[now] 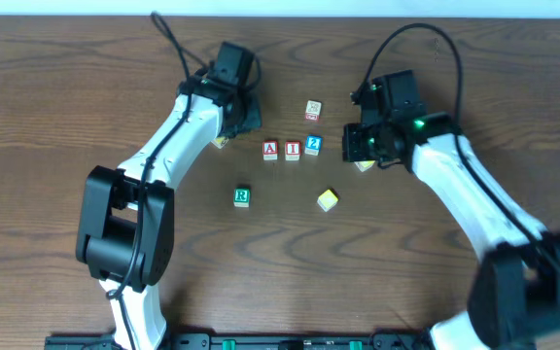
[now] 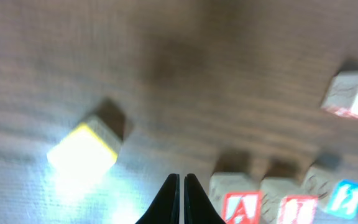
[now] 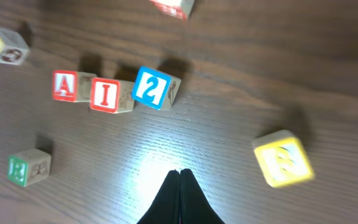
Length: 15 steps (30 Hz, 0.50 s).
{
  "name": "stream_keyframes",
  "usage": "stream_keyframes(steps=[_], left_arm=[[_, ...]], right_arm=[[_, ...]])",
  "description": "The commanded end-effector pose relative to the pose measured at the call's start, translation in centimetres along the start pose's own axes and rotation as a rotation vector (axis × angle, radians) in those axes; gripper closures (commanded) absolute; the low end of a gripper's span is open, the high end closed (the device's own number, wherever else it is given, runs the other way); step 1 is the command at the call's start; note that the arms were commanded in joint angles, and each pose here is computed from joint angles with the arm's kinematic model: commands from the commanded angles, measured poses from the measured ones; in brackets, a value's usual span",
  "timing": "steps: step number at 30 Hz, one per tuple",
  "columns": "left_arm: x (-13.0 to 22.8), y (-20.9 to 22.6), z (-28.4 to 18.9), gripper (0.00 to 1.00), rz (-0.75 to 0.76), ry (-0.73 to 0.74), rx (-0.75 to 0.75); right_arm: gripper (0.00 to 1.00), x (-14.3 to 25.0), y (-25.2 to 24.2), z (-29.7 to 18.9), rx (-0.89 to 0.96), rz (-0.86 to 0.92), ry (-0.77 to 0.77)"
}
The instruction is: Spell out Ai2
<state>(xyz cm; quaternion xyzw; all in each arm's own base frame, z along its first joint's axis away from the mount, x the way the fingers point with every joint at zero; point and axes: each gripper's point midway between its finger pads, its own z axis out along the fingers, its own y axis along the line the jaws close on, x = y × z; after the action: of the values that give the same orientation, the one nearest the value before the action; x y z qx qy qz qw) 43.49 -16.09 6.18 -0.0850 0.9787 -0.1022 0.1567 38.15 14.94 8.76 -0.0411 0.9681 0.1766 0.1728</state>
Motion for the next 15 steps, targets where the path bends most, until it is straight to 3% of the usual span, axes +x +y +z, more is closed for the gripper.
stream_keyframes(steps=[1,5,15], left_arm=[[2.1,-1.3,0.8,0.94,-0.039,0.071,0.087],[3.5,-1.4,1.8,0.94,-0.07,0.105,0.12],[4.7,-0.5,3.1,0.94,-0.139,0.128,0.095]], right_arm=[[0.98,0.2,0.4,1.7,-0.124,0.08,0.047],[0.98,0.2,0.6,3.6,-0.22,0.107,0.075],[0.99,0.0,-0.4,6.6,-0.212,0.158,0.077]])
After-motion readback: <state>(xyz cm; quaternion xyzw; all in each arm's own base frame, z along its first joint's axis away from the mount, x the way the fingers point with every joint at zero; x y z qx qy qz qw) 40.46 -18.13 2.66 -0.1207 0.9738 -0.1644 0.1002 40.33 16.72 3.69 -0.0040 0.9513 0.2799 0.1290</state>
